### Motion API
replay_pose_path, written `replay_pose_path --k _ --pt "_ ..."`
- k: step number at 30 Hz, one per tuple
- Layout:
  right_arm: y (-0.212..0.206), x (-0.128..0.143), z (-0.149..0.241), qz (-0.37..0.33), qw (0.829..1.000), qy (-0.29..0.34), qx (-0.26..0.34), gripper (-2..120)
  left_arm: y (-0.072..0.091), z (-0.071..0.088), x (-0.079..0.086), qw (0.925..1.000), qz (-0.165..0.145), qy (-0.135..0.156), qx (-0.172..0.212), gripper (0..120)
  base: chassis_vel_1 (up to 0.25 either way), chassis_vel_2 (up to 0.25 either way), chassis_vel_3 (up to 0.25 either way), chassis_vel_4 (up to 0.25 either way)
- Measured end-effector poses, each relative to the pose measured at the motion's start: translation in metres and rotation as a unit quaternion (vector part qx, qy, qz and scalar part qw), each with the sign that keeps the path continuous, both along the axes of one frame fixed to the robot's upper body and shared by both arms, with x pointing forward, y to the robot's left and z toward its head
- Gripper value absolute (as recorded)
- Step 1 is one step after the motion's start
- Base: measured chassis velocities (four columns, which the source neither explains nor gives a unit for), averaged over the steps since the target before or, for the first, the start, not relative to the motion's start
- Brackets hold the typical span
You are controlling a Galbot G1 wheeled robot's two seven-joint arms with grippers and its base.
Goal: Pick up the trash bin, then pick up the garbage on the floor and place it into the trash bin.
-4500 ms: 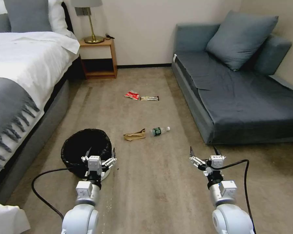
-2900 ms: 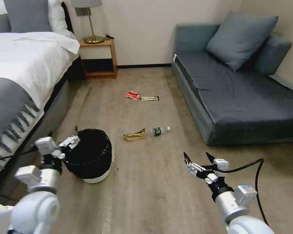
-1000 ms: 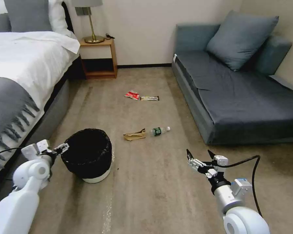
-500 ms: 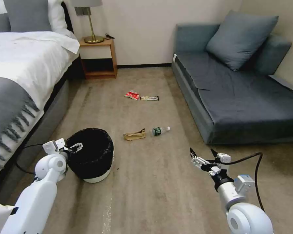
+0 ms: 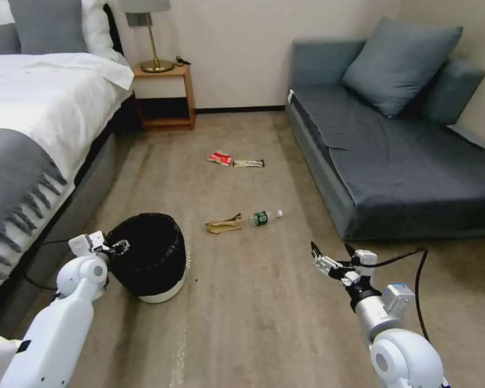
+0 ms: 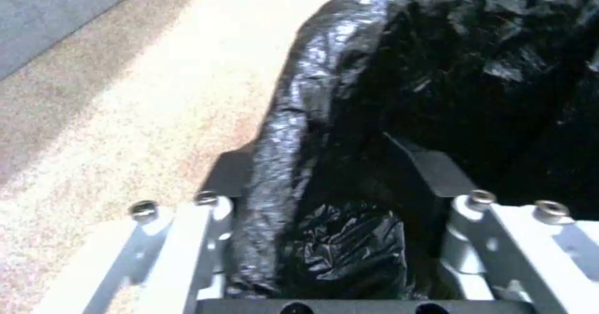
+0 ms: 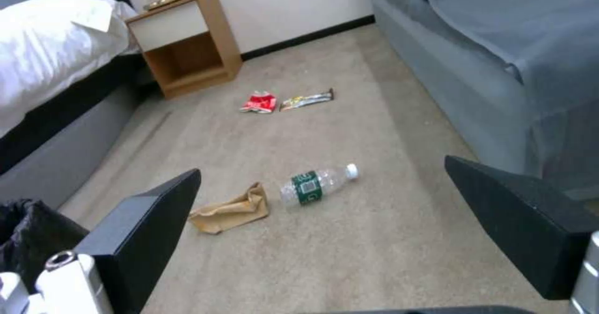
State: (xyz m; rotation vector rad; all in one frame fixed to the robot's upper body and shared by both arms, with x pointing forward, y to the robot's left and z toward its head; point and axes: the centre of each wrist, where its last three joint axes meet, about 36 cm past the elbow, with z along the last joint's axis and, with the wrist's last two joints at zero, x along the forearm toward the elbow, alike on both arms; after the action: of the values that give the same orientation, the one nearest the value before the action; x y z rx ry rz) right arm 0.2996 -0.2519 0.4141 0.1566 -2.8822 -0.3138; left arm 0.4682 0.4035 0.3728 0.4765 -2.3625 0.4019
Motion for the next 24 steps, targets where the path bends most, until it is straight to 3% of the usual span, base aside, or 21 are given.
replay_pose_path --k 6,8,11,18,24 --pt "0.0 0.0 0.003 -0.001 1.0 0.0 0.005 100 0.006 -0.002 -0.011 1.0 0.007 0.001 0.0 22 0.0 0.0 0.0 0.0" --pt "0.0 -0.001 0.003 -0.001 1.0 0.0 0.006 100 0.007 -0.003 -0.013 1.0 0.008 0.0 0.0 19 0.0 0.0 0.0 0.0" --pt "0.004 -0.001 0.003 0.001 1.0 0.003 0.01 100 0.015 -0.007 -0.025 0.9999 0.015 -0.003 0.0 9 0.0 0.0 0.0 0.0" --pt "0.009 -0.003 0.003 0.005 1.0 0.006 0.017 100 0.02 -0.009 -0.045 0.9995 0.027 -0.013 0.007 6 0.0 0.0 0.0 0.0" --pt "0.014 -0.007 0.007 0.013 1.0 0.005 0.024 100 0.011 -0.003 -0.064 0.9988 0.026 -0.033 0.024 6 0.0 0.0 0.0 0.0"
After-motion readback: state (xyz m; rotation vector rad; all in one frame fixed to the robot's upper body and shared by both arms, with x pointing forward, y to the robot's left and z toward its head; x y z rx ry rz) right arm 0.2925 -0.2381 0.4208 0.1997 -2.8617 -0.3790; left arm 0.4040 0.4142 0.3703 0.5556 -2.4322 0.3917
